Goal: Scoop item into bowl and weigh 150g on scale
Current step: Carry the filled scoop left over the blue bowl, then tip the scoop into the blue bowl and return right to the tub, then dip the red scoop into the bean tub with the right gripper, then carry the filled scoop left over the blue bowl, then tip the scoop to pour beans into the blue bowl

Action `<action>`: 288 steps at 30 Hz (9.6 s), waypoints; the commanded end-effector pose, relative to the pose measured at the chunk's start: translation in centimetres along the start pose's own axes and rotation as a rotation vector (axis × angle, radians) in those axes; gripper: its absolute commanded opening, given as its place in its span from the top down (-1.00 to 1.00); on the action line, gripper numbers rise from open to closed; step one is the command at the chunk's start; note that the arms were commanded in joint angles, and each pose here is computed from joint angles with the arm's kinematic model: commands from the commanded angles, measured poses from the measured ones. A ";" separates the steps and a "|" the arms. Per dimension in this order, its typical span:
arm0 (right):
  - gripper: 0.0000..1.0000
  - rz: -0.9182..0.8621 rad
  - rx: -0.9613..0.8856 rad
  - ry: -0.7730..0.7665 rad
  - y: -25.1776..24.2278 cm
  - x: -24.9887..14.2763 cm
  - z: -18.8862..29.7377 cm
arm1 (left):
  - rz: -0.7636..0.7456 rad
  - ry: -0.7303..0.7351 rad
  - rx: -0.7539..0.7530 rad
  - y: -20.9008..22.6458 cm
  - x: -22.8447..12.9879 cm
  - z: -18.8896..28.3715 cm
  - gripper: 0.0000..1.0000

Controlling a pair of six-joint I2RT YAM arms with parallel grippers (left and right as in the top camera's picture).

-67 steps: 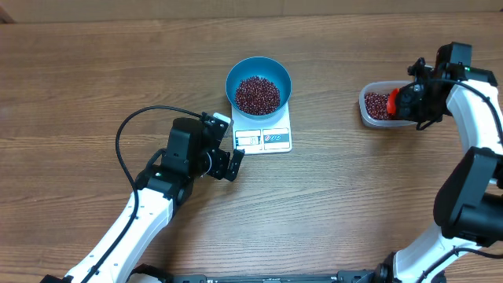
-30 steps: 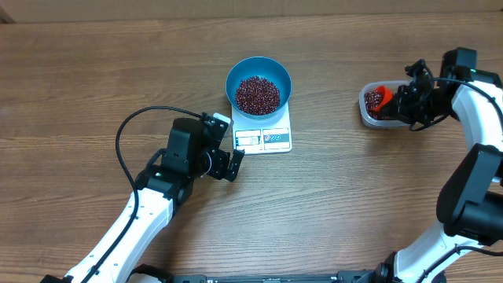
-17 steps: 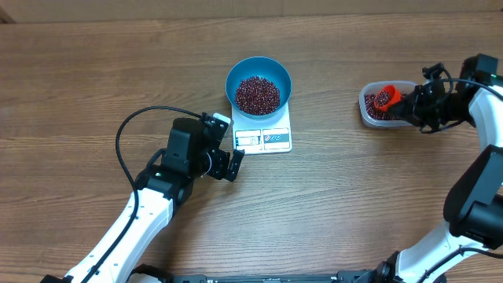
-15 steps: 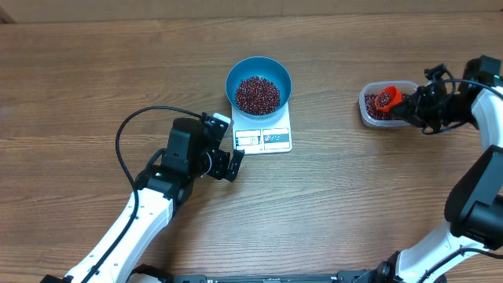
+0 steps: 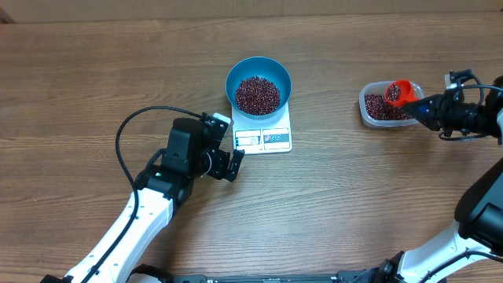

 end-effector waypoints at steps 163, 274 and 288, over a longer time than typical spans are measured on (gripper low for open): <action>0.92 0.427 -0.949 0.457 3.5 -1.9 -10.2 | 0.010 0.008 0.005 0.0 -0.2 -0.2 -0.99; 0.93 0.362 0.038 0.247 21.0 -3.1 -21.2 | 0.010 0.009 0.005 0.0 -0.2 -0.2 -0.99; 0.92 0.585 -0.308 0.190 23.2 -4.6 -22.4 | 0.010 0.008 0.005 0.0 -0.2 -0.2 -0.99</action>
Point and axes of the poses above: each gripper's point midway between its finger pads, its own z axis back along the fingers, its own y axis along the line the jaws close on, x = y × z, the point moved 9 cm from there along z, back along the fingers, and after that the axes turned 3 degrees about z, right-handed, at the moved point
